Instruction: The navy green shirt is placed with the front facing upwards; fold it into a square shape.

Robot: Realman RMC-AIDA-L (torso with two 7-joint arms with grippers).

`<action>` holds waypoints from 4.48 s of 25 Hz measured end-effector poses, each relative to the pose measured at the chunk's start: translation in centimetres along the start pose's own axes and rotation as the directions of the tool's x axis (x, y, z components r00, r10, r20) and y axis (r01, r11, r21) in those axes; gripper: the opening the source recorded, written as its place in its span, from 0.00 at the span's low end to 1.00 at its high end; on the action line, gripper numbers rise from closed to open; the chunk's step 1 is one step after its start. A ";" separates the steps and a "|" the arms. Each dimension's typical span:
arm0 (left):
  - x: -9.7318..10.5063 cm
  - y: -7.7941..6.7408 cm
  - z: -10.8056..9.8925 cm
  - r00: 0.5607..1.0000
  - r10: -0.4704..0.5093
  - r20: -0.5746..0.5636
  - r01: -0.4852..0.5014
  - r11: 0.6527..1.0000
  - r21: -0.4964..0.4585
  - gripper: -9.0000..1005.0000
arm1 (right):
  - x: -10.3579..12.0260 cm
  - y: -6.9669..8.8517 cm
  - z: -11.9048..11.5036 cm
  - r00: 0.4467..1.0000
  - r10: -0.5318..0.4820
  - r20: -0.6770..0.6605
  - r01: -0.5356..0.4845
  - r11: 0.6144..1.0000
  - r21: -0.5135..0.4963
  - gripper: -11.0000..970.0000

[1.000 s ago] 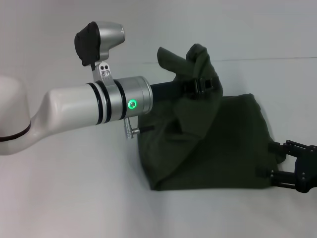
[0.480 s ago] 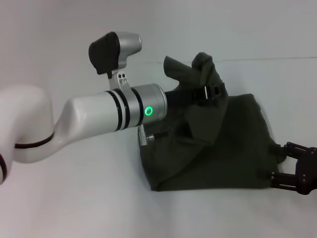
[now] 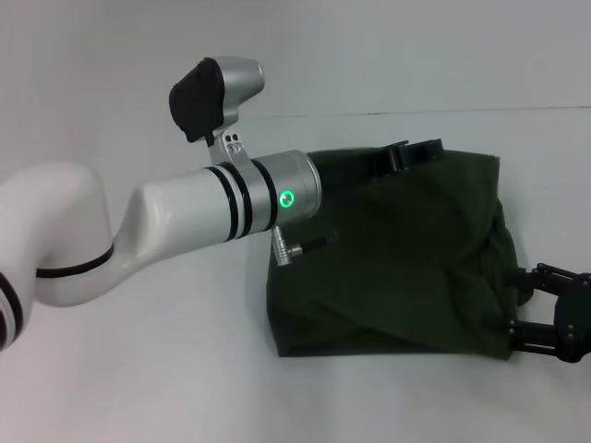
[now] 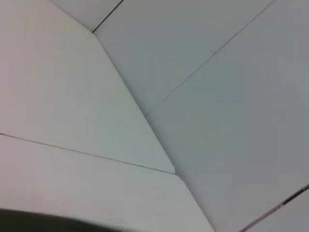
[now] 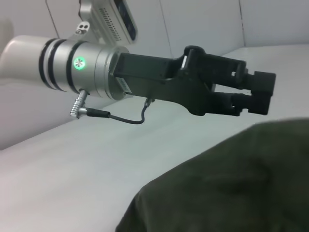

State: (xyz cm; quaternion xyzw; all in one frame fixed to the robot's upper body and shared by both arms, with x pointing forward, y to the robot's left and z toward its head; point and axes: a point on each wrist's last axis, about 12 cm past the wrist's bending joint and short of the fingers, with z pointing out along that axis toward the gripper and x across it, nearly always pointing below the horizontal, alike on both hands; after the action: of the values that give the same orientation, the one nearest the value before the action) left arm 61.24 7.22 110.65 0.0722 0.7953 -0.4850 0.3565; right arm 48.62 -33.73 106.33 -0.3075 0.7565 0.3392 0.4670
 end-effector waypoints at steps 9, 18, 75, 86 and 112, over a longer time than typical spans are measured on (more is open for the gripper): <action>-0.4 -0.3 -0.4 0.999 0.035 0.017 -0.036 0.998 0.046 0.61 | -0.5 -0.1 -5.4 0.996 -0.015 0.085 0.010 0.998 0.057 0.91; -1.8 2.3 -6.0 0.979 0.195 0.053 -0.202 0.965 0.167 0.90 | -1.2 -1.1 -1.4 0.997 -0.006 0.078 -0.002 0.995 0.098 0.91; -0.3 5.0 -18.9 0.804 0.576 -0.148 -0.483 0.778 0.401 0.90 | -1.1 -2.5 3.8 0.959 0.253 -0.125 -0.234 0.961 0.148 0.91; 0.0 5.0 -18.8 0.811 0.566 -0.147 -0.474 0.784 0.401 0.90 | -2.0 -3.1 2.1 0.969 0.246 -0.025 -0.239 0.955 0.174 0.91; -0.5 6.8 -18.2 0.855 0.491 -0.170 -0.452 0.864 0.221 0.90 | -4.8 -6.8 7.5 0.972 0.227 -0.066 -0.188 0.911 0.368 0.91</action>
State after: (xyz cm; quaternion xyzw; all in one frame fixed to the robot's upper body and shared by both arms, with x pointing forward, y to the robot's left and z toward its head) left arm 55.69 25.85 111.10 0.3494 0.7424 -0.4384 0.3667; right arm 59.44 -30.96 106.70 -0.1527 0.8581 0.2259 0.4351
